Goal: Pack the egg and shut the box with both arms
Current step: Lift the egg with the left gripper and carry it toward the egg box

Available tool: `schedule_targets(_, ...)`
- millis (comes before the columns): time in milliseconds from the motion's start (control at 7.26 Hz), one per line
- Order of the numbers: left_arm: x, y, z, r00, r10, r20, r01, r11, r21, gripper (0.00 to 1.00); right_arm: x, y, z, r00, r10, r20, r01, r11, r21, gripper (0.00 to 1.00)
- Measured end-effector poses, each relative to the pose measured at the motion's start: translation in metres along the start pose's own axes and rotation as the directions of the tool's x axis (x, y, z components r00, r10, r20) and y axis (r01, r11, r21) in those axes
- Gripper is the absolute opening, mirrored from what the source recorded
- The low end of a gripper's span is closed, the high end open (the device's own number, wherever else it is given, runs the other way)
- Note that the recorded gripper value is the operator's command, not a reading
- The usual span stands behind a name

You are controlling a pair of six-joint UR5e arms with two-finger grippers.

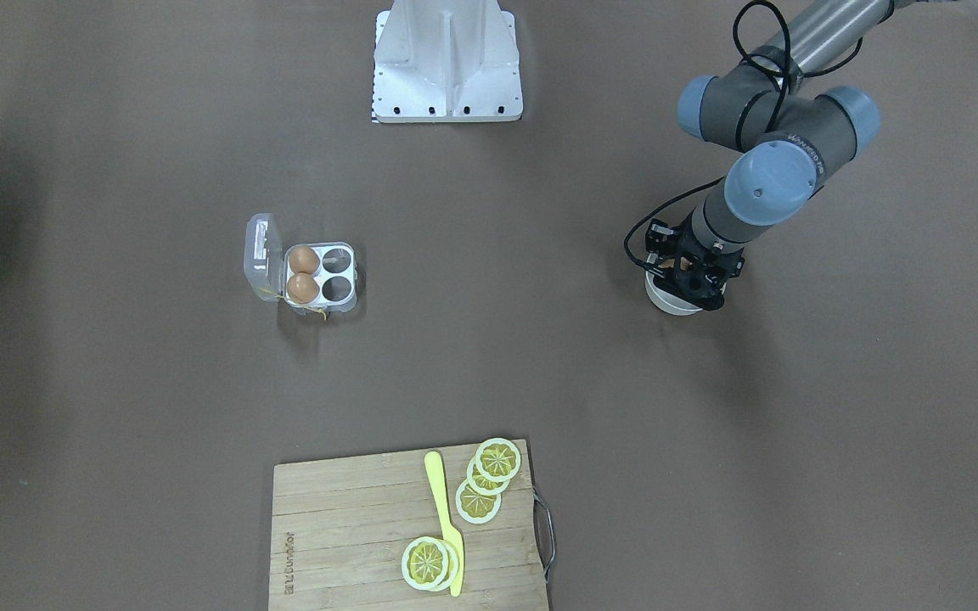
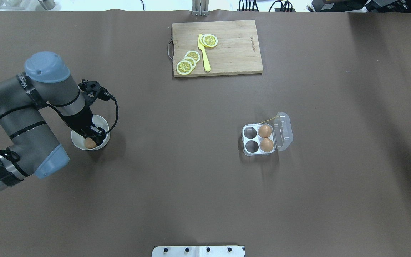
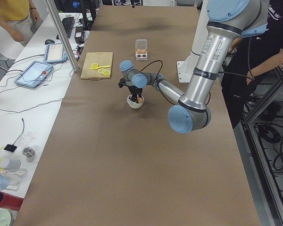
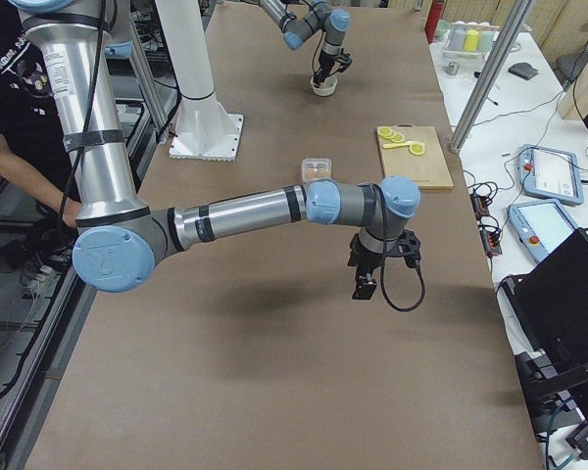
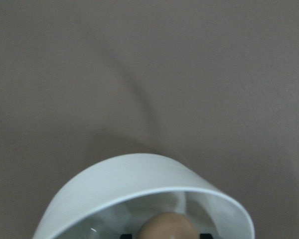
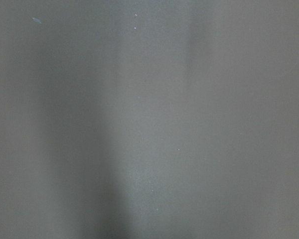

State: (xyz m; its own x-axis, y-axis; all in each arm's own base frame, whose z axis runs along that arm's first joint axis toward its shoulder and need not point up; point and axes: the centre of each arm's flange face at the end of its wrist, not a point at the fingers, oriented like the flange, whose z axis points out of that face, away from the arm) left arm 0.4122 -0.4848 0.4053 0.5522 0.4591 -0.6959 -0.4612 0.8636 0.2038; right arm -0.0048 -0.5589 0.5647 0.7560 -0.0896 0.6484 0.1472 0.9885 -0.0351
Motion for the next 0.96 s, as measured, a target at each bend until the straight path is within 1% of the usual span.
schedule_targets(138, -0.001, 0.0, -0.011, 1.0, -0.003, -0.017, 0.003, 1.0, 0.011, 0.5, 0.0, 0.0, 0.0, 1.0, 0.0, 0.0, 0.0, 1.0, 0.0, 1.0)
schedule_targets(413, -0.002, -0.003, -0.04, 0.999, 0.002, -0.034, 0.0, 0.998, 0.06, 0.49, 0.0, 0.0, 0.0, 1.0, 0.001, 0.002, -0.001, 1.0, -0.001, 1.0)
schedule_targets(688, 0.023, -0.025, -0.077, 0.999, 0.008, -0.054, -0.001, 0.992, 0.13, 0.49, 0.0, 0.001, 0.001, 1.0, 0.003, 0.007, -0.003, 1.0, -0.003, 1.0)
schedule_targets(964, 0.063, -0.051, -0.113, 0.994, -0.04, -0.097, 0.058, 0.98, 0.188, 0.49, 0.002, 0.0, 0.003, 1.0, 0.008, 0.009, -0.008, 1.0, -0.009, 1.0)
